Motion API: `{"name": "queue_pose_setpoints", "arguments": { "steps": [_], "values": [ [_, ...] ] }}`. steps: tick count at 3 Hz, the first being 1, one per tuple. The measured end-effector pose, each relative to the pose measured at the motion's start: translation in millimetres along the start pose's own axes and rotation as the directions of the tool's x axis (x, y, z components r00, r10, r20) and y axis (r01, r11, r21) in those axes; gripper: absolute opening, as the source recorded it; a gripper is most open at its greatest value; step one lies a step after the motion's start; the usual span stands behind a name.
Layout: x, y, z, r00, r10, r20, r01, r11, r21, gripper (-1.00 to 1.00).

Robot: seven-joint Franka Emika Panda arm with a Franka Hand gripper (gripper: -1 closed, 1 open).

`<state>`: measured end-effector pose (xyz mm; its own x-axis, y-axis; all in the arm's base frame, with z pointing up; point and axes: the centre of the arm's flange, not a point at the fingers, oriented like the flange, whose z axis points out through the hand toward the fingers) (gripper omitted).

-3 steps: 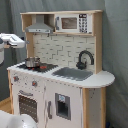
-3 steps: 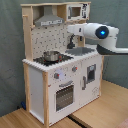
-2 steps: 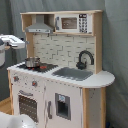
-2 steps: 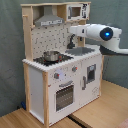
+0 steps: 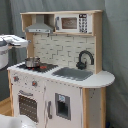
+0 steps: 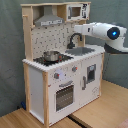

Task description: Play with the kitchen

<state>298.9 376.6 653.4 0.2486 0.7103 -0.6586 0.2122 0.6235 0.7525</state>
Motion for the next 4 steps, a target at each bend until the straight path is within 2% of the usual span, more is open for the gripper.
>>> {"name": "queue_pose_setpoints", "arguments": {
  "steps": [2,3,4],
  "values": [
    [-44.1,-6.8,30.6,0.999,-0.026,-0.025,0.024,0.999,-0.046,1.00],
    [-57.3,-8.4,51.0,0.998,-0.038,-0.041,0.035,0.997,-0.074,1.00],
    [-61.6,-11.8,70.1,0.998,-0.041,-0.053,0.036,0.995,-0.097,1.00]
  ]
}}
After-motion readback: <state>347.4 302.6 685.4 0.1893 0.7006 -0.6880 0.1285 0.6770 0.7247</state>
